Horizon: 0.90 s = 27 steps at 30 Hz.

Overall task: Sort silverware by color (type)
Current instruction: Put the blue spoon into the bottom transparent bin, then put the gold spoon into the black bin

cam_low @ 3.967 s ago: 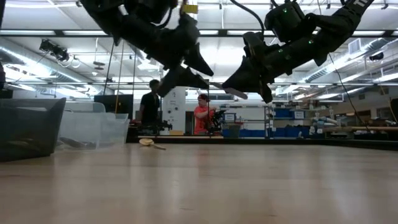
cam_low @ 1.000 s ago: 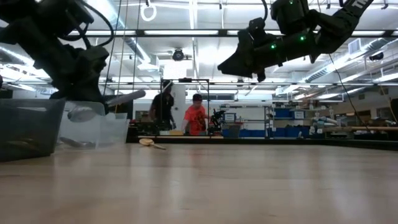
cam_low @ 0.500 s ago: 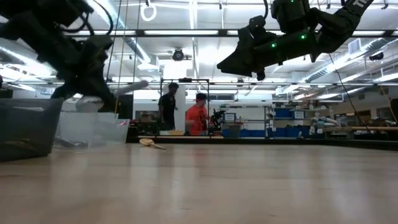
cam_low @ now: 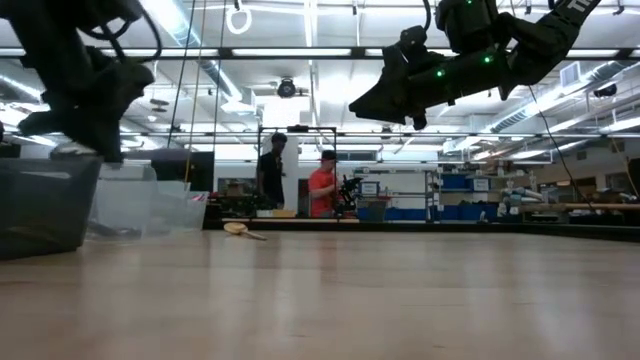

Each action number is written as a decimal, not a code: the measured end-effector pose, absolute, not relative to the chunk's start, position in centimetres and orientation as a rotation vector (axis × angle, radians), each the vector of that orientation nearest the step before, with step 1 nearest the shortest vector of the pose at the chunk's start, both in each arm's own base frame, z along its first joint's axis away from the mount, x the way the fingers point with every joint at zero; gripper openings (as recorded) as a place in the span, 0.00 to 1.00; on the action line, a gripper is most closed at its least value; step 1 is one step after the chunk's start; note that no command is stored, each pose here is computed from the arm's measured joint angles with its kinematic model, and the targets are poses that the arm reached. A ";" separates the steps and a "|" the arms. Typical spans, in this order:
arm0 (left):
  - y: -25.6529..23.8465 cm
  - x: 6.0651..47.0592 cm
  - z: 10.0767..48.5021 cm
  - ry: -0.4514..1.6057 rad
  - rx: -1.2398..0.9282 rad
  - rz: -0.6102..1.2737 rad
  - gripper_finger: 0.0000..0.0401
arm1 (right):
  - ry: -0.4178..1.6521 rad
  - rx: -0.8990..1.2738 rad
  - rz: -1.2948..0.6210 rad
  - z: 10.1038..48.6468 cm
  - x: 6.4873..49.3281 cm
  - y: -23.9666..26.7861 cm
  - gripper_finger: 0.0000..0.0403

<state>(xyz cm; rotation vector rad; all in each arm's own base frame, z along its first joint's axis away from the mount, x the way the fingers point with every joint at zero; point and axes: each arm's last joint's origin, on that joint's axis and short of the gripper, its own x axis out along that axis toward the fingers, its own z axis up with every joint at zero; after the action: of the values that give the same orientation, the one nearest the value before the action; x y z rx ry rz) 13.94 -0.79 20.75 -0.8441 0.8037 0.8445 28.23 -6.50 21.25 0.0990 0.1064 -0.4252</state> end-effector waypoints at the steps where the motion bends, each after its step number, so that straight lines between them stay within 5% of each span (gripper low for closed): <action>1: -0.9 13.8 20.4 0.816 -0.858 0.856 0.03 | 0.107 0.099 -0.425 21.3 28.2 -6.5 0.33; 11: -1.0 13.2 19.3 0.805 -0.902 0.937 0.06 | 0.107 0.100 -0.418 21.3 28.2 -6.5 0.33; 19: -1.0 12.9 19.2 0.840 -0.858 0.942 0.22 | 0.125 0.102 -0.302 21.7 30.2 -5.1 0.33; 27: -1.1 13.8 22.6 0.865 -0.636 0.734 0.32 | 0.227 0.068 -0.291 20.3 35.8 -4.9 0.33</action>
<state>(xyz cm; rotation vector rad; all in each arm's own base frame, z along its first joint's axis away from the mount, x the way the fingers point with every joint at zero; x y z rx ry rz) 13.84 -1.14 22.56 -0.6362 0.8646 0.7335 35.77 -4.92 20.32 0.0685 0.2275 -0.2913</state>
